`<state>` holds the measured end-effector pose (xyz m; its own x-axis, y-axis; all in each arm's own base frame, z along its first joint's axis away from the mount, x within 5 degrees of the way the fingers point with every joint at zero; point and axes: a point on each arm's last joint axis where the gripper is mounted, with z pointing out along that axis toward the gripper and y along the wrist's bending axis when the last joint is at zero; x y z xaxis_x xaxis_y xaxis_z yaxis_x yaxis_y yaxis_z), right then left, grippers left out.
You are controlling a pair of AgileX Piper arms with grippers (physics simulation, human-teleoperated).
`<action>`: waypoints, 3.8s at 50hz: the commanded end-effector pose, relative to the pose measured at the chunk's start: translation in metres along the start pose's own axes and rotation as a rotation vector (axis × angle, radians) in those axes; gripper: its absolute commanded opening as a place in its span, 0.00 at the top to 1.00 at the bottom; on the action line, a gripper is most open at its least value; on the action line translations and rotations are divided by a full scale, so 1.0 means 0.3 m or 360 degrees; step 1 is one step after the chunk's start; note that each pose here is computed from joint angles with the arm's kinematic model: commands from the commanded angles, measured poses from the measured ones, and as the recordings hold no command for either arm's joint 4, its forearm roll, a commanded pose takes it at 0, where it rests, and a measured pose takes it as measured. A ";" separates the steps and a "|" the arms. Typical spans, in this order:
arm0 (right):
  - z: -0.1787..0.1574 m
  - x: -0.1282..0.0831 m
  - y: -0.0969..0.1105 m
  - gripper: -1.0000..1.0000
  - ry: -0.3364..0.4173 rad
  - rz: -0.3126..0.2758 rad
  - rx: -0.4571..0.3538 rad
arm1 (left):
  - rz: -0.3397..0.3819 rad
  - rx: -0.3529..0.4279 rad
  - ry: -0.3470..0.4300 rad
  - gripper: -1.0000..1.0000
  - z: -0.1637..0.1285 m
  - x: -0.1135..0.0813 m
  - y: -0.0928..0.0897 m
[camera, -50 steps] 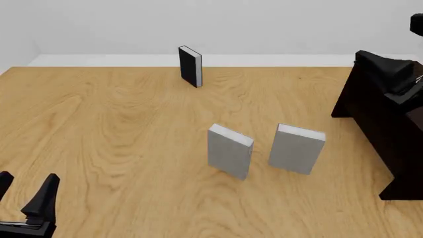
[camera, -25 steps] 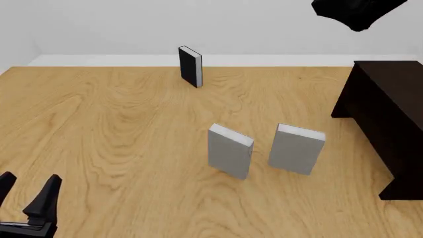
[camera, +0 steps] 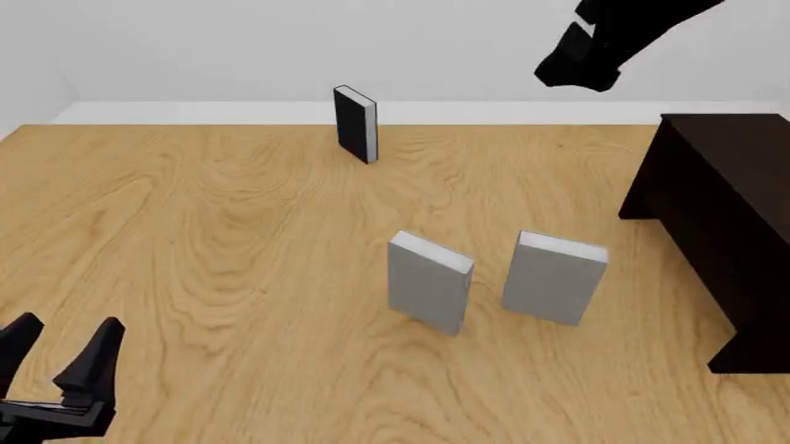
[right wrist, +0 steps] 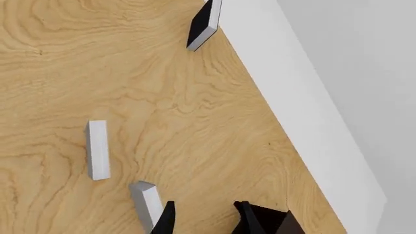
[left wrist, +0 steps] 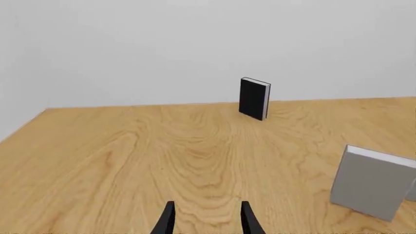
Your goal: Pick up the book on the right and place it on the cabinet shelf.
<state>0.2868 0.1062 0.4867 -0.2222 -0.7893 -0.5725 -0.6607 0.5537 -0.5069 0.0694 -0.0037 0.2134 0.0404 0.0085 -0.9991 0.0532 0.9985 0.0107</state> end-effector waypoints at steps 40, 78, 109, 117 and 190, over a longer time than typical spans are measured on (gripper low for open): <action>0.397 0.114 0.166 0.00 0.0439 -0.0238 -0.0495 | -0.0016 0.0046 0.0092 0.00 -0.008 0.019 -0.007; 0.518 0.195 0.133 0.00 0.0557 -0.0291 -0.0574 | -0.0009 0.0050 0.0111 0.00 0.002 0.021 -0.008; 0.580 0.175 0.202 0.00 0.0603 -0.0237 -0.0643 | -0.0014 0.0062 0.0142 0.00 -0.005 0.028 -0.009; 0.604 0.186 0.205 0.00 0.0622 -0.0235 -0.0658 | -0.0017 0.0063 0.0145 0.00 -0.007 0.029 -0.009; 0.687 0.406 0.254 0.00 0.0758 -0.0111 -0.0688 | -0.0033 0.0088 0.0175 0.00 -0.010 0.035 -0.013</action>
<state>0.3587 0.1110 0.2514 -0.3906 -0.9072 -0.1563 -0.8923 0.4149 -0.1778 0.0671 -0.0073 0.2028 -0.0702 -0.0028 -0.9975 0.1071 0.9942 -0.0103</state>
